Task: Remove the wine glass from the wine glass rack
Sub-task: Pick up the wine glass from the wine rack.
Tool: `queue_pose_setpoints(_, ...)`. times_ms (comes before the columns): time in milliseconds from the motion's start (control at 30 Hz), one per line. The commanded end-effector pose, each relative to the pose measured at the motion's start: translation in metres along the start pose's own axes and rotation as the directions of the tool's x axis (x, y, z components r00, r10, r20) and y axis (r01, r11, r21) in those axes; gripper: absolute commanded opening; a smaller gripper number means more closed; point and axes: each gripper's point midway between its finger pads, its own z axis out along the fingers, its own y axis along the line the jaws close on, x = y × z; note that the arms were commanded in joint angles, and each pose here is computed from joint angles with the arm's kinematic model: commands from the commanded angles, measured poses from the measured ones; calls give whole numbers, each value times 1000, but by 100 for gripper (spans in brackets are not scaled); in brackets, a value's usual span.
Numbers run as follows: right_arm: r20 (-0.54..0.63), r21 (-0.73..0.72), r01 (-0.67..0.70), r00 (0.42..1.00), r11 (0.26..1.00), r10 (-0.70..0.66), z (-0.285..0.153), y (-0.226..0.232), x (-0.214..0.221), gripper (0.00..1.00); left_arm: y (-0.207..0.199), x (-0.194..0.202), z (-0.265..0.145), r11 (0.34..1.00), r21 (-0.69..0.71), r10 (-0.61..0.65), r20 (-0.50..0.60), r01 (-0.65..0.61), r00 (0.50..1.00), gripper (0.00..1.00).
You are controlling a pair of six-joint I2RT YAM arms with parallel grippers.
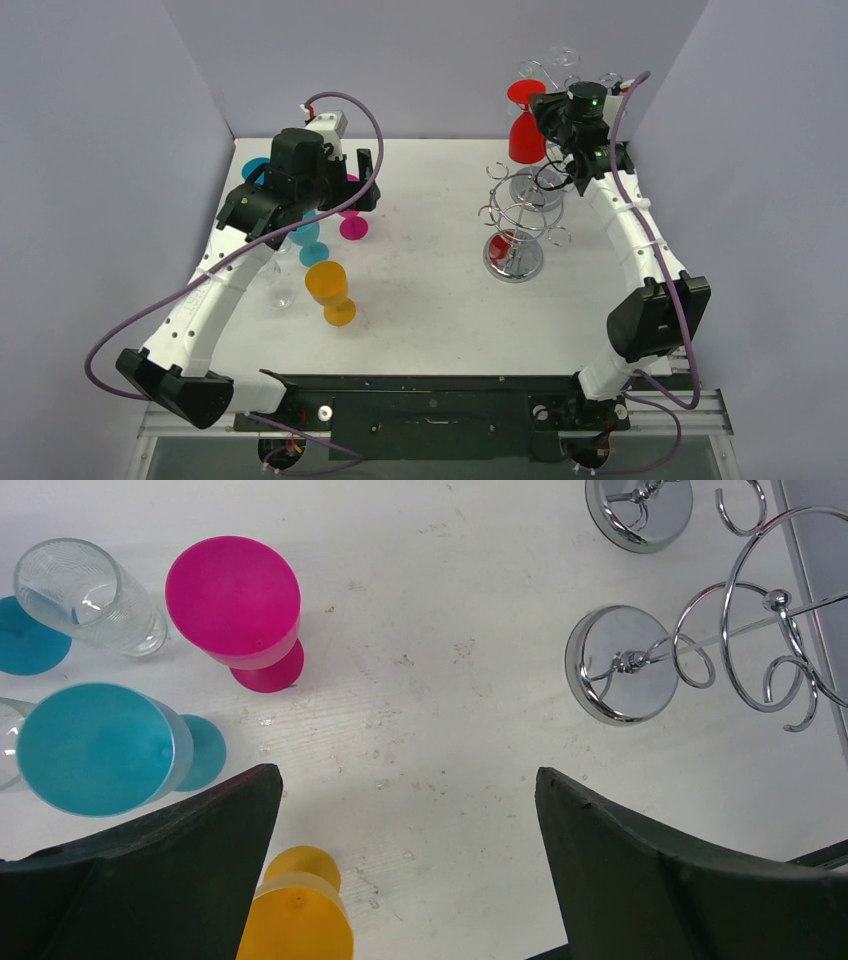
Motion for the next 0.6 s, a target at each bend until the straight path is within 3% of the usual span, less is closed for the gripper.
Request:
queue_pose_setpoints(0,-4,-99,-44,999,994,44,-1,24,-4,0,-7,-17,-11,1000,31,-5,78,3,997,96)
queue_pose_setpoints(567,35,-112,-77,996,991,82,20,24,-11,0,-4,-18,-13,1000,21,-4,78,3,997,96)
